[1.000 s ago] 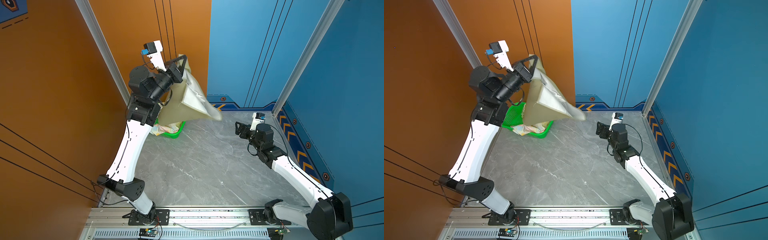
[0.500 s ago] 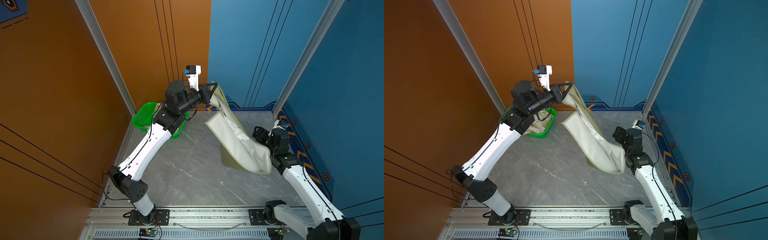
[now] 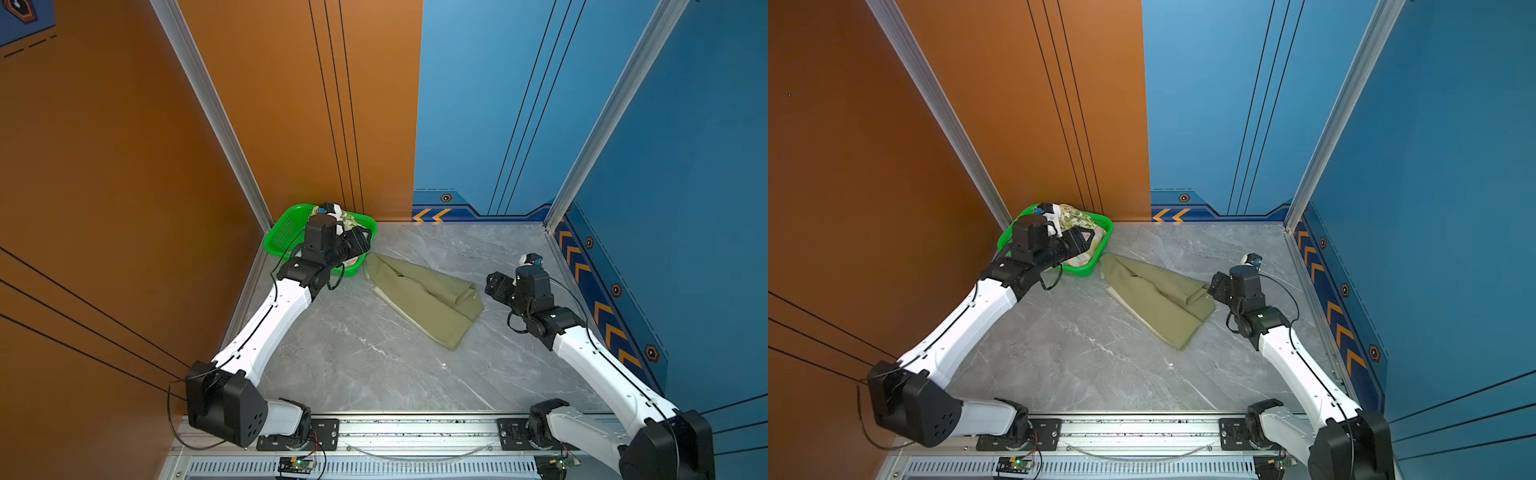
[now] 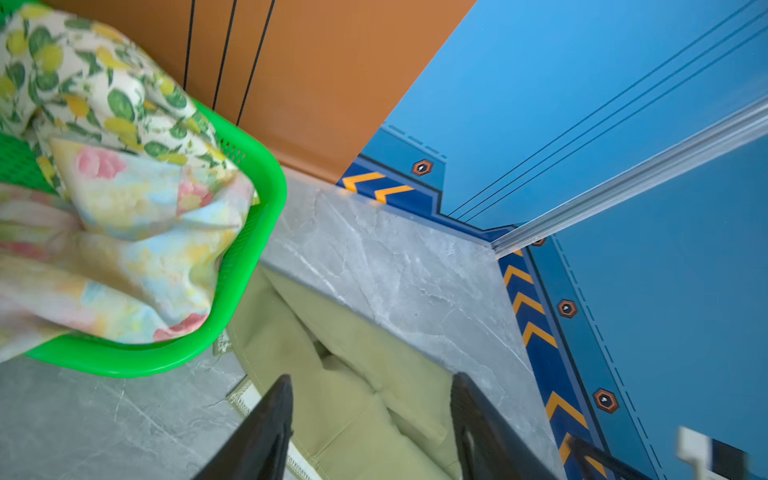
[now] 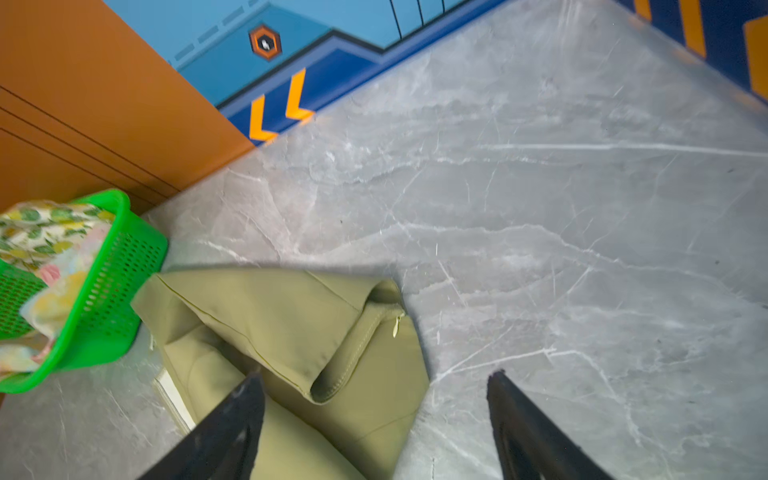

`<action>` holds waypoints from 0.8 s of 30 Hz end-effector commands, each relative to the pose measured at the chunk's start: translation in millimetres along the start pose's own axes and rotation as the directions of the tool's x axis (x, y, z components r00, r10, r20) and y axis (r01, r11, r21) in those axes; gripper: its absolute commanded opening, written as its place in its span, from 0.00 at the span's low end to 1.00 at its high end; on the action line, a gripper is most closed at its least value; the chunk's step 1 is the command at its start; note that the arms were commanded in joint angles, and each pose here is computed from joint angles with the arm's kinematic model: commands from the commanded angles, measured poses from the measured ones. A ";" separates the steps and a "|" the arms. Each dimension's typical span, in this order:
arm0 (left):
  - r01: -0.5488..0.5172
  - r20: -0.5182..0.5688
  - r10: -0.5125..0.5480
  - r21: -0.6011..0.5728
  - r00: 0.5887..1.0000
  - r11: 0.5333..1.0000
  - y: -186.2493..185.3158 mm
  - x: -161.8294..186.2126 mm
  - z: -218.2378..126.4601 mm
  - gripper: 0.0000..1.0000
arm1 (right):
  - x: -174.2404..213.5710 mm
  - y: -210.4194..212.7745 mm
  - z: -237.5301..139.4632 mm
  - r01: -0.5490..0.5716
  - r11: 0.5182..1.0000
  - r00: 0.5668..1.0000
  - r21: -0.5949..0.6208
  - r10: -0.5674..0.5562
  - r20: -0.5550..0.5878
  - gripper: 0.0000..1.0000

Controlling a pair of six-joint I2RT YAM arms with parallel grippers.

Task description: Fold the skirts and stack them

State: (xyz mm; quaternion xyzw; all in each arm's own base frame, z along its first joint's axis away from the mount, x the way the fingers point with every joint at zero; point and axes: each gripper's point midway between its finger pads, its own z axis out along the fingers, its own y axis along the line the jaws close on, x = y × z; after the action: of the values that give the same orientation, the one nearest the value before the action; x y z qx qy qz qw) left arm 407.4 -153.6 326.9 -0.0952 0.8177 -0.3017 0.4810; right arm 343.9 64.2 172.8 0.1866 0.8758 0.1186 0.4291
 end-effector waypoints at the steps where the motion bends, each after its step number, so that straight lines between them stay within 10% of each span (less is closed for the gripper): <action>1: -0.076 -0.020 0.075 -0.019 0.997 0.997 -2.2 16.0 -12.7 0.64 | 37.5 -11.8 21.3 0.009 0.999 0.990 0.046 -0.003 -0.138 0.84; 13: -0.391 -0.227 0.385 0.023 0.895 0.920 -28.6 120.3 -2.5 0.66 | 60.2 -11.5 66.3 0.031 0.998 0.965 0.054 -0.016 -0.261 0.81; 24: -0.706 -0.369 0.779 0.341 0.508 0.621 -90.7 248.9 43.8 0.68 | 35.0 -59.9 41.8 -0.202 0.972 0.963 0.120 0.219 -0.155 0.80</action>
State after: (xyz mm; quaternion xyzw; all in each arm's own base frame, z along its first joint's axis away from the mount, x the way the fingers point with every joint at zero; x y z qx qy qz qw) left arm 311.3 -336.1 197.0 0.3041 0.8628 -0.1669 0.3677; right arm 352.5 39.6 99.6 0.2494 0.9031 0.1198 0.3285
